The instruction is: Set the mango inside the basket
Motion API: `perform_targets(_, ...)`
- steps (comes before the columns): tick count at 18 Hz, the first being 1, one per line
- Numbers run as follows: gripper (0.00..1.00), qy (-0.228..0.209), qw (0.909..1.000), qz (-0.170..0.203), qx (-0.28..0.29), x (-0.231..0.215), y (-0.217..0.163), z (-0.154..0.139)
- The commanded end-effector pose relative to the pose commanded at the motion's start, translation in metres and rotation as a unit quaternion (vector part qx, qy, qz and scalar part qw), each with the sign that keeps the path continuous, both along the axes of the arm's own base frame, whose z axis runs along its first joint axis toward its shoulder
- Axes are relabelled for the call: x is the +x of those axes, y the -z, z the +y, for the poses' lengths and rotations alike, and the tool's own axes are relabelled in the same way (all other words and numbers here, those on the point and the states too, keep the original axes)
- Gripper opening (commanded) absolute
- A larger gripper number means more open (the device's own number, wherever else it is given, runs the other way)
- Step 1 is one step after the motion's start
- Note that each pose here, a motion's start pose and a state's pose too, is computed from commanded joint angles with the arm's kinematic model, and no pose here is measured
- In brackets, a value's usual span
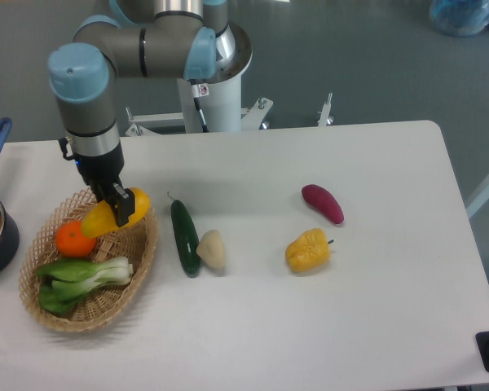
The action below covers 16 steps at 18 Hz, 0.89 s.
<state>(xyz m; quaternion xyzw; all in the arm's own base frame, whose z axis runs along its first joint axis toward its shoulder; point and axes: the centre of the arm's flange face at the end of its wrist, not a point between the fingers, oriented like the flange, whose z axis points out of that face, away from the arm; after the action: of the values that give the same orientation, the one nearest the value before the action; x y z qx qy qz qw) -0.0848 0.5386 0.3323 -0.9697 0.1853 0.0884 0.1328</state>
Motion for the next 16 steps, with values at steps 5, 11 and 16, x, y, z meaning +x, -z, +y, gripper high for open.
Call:
perform_targets(5, 1.00, -0.013, 0.9998, 0.008, 0.013, -0.015, -0.012, 0.003)
perform_targets(11, 1.00, -0.115, 0.9897, 0.051, 0.068, -0.131, -0.084, -0.016)
perform_targets(16, 1.00, -0.178, 0.9801, 0.079, 0.038, -0.200, -0.085, -0.061)
